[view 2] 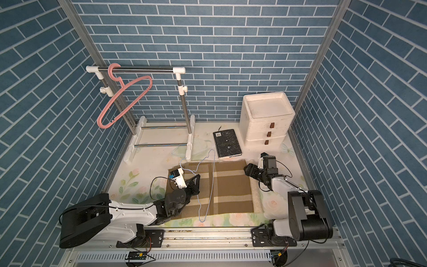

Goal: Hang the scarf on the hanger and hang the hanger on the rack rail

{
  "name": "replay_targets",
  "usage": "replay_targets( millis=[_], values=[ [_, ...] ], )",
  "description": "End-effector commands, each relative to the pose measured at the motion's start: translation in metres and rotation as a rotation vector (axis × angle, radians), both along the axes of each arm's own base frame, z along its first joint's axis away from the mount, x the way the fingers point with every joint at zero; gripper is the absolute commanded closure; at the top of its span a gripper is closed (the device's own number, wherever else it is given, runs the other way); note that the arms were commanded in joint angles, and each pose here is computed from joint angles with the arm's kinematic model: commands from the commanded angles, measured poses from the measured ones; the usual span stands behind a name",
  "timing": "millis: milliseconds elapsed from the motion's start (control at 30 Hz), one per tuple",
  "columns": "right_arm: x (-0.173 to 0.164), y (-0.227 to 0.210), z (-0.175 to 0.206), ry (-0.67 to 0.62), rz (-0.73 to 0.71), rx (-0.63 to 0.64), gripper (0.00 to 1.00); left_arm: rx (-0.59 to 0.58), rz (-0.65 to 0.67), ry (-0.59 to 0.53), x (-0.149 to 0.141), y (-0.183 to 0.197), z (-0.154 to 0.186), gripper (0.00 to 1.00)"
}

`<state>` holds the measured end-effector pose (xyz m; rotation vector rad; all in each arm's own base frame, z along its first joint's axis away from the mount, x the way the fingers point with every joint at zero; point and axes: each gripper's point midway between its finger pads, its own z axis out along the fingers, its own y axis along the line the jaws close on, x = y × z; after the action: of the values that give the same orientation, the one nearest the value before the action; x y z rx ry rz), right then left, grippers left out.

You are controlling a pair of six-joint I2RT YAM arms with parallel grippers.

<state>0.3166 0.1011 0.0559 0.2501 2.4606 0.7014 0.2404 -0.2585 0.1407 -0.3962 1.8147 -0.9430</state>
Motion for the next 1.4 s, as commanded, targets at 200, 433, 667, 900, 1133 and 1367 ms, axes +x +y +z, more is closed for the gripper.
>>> replay_targets(
  millis=[200, 433, 667, 900, 1133, 1367],
  values=[
    [-0.049, 0.009, -0.022, 0.155, 0.131, 0.024, 0.33, 0.006, 0.039, 0.036, -0.002, 0.009, -0.011, 1.00],
    [-0.064, 0.024, -0.030, 0.217, 0.189, 0.111, 0.41, 0.027, 0.049, 0.068, -0.002, 0.010, -0.023, 1.00],
    [-0.076, 0.036, -0.031, 0.259, 0.231, 0.181, 0.53, 0.033, 0.057, 0.081, -0.002, 0.012, -0.029, 1.00],
    [-0.064, 0.033, -0.008, 0.195, 0.228, 0.140, 0.51, 0.034, 0.058, 0.082, -0.003, 0.012, -0.029, 1.00],
    [-0.053, 0.026, 0.007, 0.149, 0.224, 0.071, 0.49, 0.033, 0.058, 0.082, -0.003, 0.013, -0.029, 1.00],
    [-0.061, 0.032, -0.002, 0.187, 0.253, 0.089, 0.49, 0.031, 0.061, 0.081, -0.003, 0.014, -0.029, 1.00]
  ],
)
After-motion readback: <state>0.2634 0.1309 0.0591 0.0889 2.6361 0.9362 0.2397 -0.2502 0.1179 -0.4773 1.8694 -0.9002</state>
